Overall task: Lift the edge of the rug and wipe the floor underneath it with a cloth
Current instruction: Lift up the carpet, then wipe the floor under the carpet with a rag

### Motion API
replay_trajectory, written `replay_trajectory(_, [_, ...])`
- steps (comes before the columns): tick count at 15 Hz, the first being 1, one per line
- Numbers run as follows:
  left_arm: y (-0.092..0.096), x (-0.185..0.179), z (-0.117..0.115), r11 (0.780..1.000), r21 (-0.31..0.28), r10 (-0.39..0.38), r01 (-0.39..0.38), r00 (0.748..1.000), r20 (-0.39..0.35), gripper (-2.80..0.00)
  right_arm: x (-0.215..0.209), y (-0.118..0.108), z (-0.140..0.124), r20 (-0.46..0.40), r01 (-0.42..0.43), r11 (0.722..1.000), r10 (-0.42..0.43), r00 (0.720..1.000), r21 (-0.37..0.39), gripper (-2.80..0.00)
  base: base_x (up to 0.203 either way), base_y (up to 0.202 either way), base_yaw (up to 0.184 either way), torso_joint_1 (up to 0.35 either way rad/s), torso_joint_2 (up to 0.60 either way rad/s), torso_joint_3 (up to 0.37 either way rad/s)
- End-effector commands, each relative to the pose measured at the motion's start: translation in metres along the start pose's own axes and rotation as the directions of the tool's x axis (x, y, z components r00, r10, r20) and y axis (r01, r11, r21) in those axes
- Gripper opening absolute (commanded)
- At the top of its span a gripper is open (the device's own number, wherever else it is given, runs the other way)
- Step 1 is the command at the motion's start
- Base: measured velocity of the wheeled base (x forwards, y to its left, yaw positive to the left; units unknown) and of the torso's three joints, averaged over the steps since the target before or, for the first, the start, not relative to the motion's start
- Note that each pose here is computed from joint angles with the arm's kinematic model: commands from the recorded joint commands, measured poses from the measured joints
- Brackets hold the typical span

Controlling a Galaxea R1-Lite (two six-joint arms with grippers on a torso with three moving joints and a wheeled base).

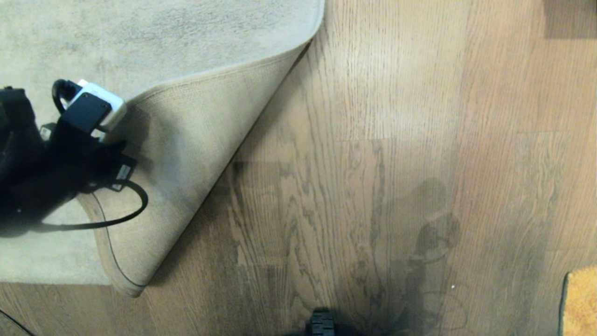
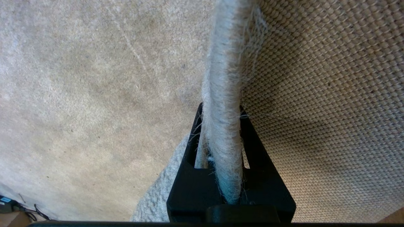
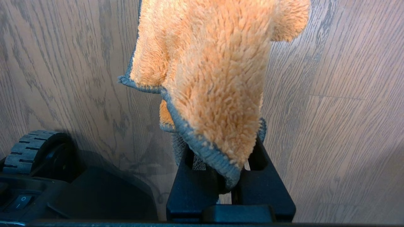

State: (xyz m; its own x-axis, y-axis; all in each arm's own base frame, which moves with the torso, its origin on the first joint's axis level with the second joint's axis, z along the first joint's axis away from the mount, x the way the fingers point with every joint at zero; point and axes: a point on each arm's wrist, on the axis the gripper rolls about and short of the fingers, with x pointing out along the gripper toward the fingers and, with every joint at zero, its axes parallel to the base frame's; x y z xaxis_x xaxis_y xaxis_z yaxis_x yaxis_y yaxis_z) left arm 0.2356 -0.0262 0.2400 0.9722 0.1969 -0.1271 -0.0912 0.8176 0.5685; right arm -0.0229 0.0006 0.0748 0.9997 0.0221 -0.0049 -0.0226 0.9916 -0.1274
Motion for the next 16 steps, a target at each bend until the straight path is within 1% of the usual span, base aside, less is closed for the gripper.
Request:
replay_trajectory(1, [0.0,0.0,0.0,1.0,0.002,0.002,-0.002,1.0,-0.001,-2.8,0.0,0.0,0.0,-0.001,-0.001,1.0,0.001,1.0,-0.001,-2.8,0.0,0.0,0.0,0.0,0.0,0.0])
replay_trajectory(4, [0.0,0.0,0.0,1.0,0.0,0.004,-0.004,1.0,-0.001,-2.8,0.0,0.0,0.0,0.0,-0.002,1.0,0.002,1.0,-0.001,-2.8,0.0,0.0,0.0,0.0,0.0,0.0])
replay_trajectory(7, [0.0,0.0,-0.002,1.0,-0.016,0.004,-0.004,1.0,-0.009,-2.8,0.0,0.0,0.0,-0.002,-0.004,1.0,0.004,1.0,-0.006,-2.8,0.0,0.0,0.0,0.0,0.0,0.0])
replay_trajectory(11, [-0.001,0.0,-0.006,1.0,-0.014,-0.002,0.001,1.0,-0.019,-2.8,0.0,0.0,0.0,-0.003,-0.011,1.0,0.011,1.0,-0.002,-2.8,0.0,0.0,0.0,0.0,0.0,0.0])
replay_trajectory(13, [-0.003,0.0,-0.008,1.0,-0.01,-0.008,0.008,1.0,-0.024,-2.8,0.0,0.0,0.002,0.01,-0.023,1.0,0.023,1.0,0.0,-2.8,0.0,0.0,0.0,0.0,0.0,0.0])
replay_trajectory(14, [-0.005,-0.001,-0.009,1.0,-0.007,-0.016,0.016,0.999,-0.027,-2.8,-0.001,0.0,0.004,0.017,-0.02,1.0,0.02,1.0,0.0,-2.8,0.0,0.0,0.0,0.0,0.0,0.0])
replay_trajectory(16, [-0.005,0.0,-0.01,1.0,-0.008,-0.018,0.017,0.999,-0.03,-2.8,-0.006,-0.002,0.021,0.047,-0.018,1.0,0.018,0.999,0.0,-2.8,0.0,0.0,0.0,0.0,0.0,0.0])
